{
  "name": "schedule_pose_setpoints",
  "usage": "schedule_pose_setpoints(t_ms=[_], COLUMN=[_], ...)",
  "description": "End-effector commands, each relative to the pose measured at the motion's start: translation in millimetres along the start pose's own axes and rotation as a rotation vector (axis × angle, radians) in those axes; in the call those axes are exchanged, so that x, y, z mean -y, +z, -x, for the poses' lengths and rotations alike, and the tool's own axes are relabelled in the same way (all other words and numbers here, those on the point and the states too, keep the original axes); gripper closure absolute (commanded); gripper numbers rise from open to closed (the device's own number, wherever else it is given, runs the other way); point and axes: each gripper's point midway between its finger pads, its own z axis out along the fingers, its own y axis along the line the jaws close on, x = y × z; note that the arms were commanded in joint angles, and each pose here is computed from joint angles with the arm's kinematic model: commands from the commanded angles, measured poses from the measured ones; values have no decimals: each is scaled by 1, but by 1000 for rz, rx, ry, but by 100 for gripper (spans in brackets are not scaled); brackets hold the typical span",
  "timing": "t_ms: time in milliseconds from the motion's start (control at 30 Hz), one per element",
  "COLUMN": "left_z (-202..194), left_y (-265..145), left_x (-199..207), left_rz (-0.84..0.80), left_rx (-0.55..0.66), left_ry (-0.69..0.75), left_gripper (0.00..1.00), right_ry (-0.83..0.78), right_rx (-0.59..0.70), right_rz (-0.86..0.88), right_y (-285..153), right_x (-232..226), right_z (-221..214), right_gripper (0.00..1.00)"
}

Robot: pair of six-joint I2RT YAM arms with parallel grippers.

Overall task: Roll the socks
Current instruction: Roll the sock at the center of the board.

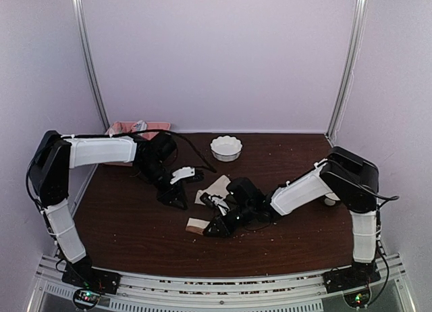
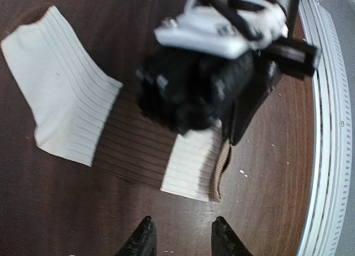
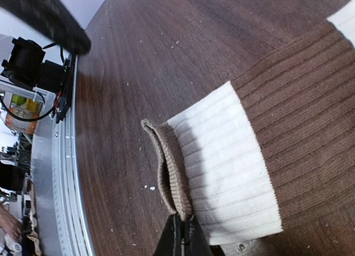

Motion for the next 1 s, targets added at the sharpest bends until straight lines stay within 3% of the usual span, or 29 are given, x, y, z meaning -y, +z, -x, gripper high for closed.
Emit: schedule_pose_setpoints(t_ms=[0,100,533,967], left_z=[-6,-1,-8,-16], left_y=[10,13,48,71], left_x=[20,29,51,42], left_rz=[-46,-15,135,151], left_rx=[49,70,-84,-165], left_ry=[24,83,490,546], left_gripper=[66,67,77,83], right_ry=[318,395,532,544], right_rx=[-142,-145,-228,-227], right_rz=[-39,-26,-118,-122], right_y=[2,0,-8,-9], right_x=[32,36,63,63], right_z=[-58,-59,-76,-71], right_gripper=[100,100,100,100])
